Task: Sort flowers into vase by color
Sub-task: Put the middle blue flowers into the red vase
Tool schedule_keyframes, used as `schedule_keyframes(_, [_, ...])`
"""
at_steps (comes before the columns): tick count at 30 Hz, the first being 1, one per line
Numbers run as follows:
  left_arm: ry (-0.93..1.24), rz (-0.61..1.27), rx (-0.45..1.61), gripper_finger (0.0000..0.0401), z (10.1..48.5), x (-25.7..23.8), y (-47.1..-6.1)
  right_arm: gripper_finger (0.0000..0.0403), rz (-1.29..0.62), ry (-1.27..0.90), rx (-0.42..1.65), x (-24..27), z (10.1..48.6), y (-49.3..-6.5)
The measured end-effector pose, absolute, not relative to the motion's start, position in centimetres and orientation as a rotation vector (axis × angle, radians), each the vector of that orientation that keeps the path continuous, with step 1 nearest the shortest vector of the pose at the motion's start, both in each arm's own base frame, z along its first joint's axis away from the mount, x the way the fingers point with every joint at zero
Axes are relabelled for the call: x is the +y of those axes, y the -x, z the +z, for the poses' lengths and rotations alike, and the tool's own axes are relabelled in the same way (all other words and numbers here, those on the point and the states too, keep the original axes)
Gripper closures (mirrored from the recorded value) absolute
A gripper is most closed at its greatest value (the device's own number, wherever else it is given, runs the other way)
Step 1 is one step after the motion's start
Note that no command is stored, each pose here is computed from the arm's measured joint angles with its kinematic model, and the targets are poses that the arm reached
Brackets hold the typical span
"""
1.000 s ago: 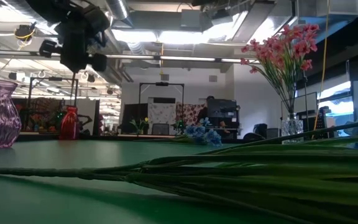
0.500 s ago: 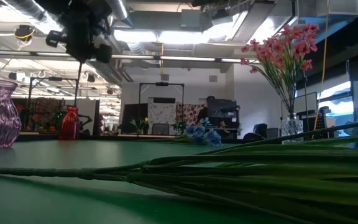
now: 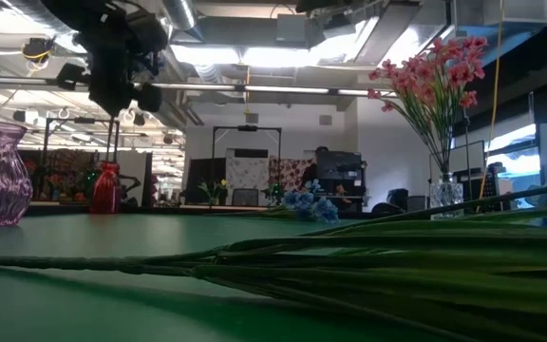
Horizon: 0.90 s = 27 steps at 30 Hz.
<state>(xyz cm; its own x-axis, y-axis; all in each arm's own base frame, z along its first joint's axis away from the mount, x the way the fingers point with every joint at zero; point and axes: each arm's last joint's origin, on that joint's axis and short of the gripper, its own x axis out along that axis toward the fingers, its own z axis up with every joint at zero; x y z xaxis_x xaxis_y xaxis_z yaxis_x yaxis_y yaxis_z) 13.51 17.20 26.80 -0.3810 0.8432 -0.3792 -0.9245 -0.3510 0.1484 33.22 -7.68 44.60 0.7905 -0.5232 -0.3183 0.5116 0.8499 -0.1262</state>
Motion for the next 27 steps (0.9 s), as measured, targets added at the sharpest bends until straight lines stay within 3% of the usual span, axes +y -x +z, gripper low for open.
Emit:
schedule_keyframes(7, [0.3, 1.963, 0.342, 0.0382, 26.8, 18.0, -13.0, 0.0109, -0.558, 0.031, 0.332, -7.7, 44.8, -33.3])
schedule_keyframes(19, [0.302, 1.918, 0.477, 0.0268, 26.8, 17.6, -12.8, 0.0109, -0.558, 0.027, 0.331, -7.7, 44.8, -33.3])
schedule_keyframes(27, [0.458, 1.783, 0.628, 0.0246, 27.8, 16.9, -12.4, 0.0109, -0.557, 0.036, 0.336, -7.7, 44.7, -33.3])
